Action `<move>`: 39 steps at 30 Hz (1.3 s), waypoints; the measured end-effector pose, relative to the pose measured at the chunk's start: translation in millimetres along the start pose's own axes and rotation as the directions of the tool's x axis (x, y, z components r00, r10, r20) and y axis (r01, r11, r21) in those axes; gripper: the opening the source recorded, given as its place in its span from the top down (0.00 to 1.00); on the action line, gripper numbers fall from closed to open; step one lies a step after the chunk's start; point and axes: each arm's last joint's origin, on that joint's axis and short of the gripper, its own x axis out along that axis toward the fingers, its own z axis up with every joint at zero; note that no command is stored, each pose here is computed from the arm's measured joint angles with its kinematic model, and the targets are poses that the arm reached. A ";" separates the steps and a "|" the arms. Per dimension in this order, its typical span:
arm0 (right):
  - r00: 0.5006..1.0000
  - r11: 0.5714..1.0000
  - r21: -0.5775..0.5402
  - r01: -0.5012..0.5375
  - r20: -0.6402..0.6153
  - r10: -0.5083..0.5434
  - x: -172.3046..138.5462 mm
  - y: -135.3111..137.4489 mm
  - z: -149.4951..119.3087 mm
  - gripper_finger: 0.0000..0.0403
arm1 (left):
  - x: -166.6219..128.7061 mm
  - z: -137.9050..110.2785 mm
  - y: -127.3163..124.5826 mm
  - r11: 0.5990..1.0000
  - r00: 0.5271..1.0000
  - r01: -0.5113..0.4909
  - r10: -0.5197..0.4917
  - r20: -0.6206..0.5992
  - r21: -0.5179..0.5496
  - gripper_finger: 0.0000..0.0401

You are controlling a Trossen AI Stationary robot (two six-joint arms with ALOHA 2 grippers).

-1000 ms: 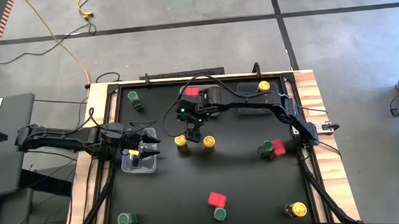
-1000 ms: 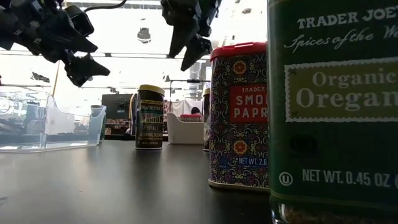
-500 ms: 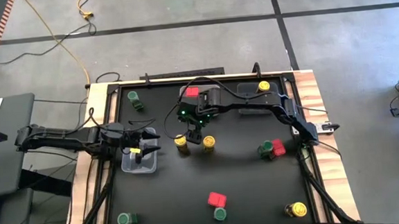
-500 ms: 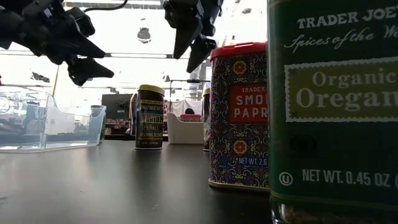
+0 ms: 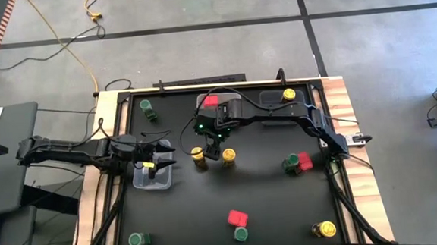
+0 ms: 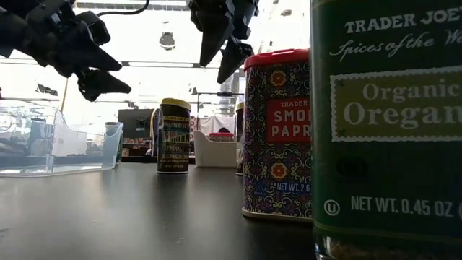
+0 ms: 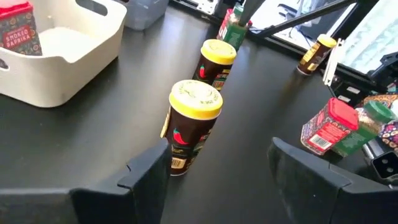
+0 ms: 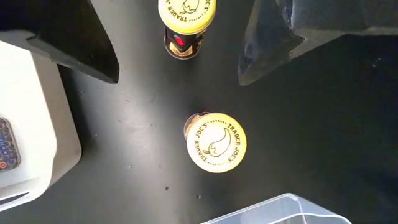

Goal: Sort spices by type
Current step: Put the bottom left yellow seasoning bottle into the black bin

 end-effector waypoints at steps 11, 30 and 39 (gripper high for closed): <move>1.000 1.000 0.025 0.001 0.000 -0.001 0.2 0.2 0.0 0.12 | -0.2 -1.7 4.1 0.993 0.993 -0.115 0.115 0.011 0.010 0.25; 1.000 0.999 0.033 0.003 -0.007 -0.003 0.2 -0.2 -0.7 0.11 | 12.6 -3.5 3.7 0.993 0.993 -0.119 0.119 -0.018 -0.004 0.18; 0.995 0.996 0.022 0.084 -0.046 -0.083 -18.6 -2.2 -10.8 0.11 | 43.4 -7.5 2.3 0.989 0.985 -0.129 0.136 -0.103 0.071 0.18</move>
